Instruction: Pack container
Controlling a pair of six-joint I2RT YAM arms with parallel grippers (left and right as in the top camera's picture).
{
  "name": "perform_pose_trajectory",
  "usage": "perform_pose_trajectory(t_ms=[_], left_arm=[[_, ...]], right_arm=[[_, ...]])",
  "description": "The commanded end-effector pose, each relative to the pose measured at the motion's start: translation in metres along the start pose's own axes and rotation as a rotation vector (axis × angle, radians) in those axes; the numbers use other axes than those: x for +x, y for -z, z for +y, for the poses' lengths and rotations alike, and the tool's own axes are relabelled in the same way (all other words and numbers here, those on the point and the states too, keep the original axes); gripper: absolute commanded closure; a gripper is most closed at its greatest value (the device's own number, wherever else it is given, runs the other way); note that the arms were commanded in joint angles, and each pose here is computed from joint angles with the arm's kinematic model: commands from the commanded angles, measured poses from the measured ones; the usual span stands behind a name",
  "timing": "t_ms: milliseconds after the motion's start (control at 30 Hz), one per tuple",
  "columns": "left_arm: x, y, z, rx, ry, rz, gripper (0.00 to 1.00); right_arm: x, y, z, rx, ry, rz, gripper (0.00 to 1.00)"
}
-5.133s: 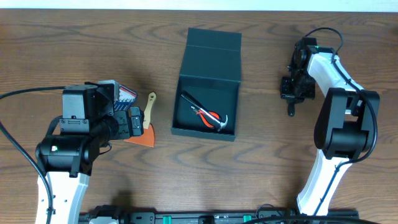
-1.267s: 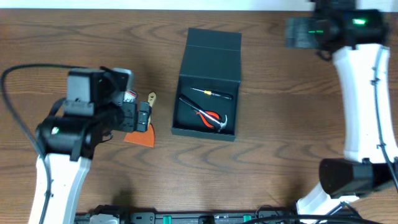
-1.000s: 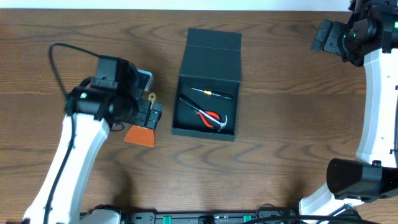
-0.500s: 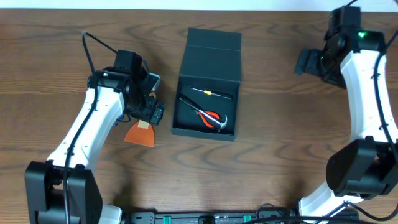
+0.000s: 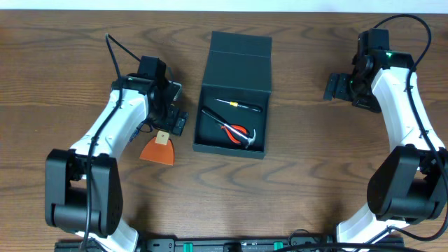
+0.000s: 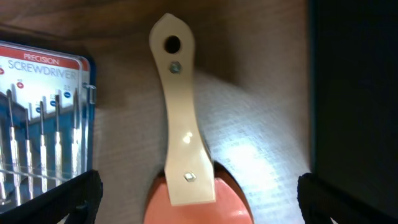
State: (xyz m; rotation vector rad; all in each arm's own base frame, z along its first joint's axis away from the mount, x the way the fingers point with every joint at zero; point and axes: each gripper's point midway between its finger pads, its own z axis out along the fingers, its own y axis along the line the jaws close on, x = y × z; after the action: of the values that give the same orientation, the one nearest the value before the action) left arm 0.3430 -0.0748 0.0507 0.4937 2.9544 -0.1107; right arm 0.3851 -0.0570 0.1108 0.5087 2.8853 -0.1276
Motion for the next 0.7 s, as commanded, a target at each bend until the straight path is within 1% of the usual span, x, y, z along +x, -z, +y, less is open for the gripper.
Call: perform_pose_trajectory(t_ms=[0,233,667], left_arm=[[-0.006,-0.006,0.007,-0.035,0.047,-0.005,0.02],[-0.010,-0.015,0.008,-0.039,0.071,-0.041,0.02],[0.008,-0.034,0.007,-0.036,0.076,-0.012,0.02]], right_arm=[[0.002,-0.002,0.003,-0.005,0.019,0.003,0.01],[0.001,-0.002,0.003,-0.005,0.022,0.002,0.01],[0.002,-0.002,0.003,-0.005,0.023,0.003,0.01]])
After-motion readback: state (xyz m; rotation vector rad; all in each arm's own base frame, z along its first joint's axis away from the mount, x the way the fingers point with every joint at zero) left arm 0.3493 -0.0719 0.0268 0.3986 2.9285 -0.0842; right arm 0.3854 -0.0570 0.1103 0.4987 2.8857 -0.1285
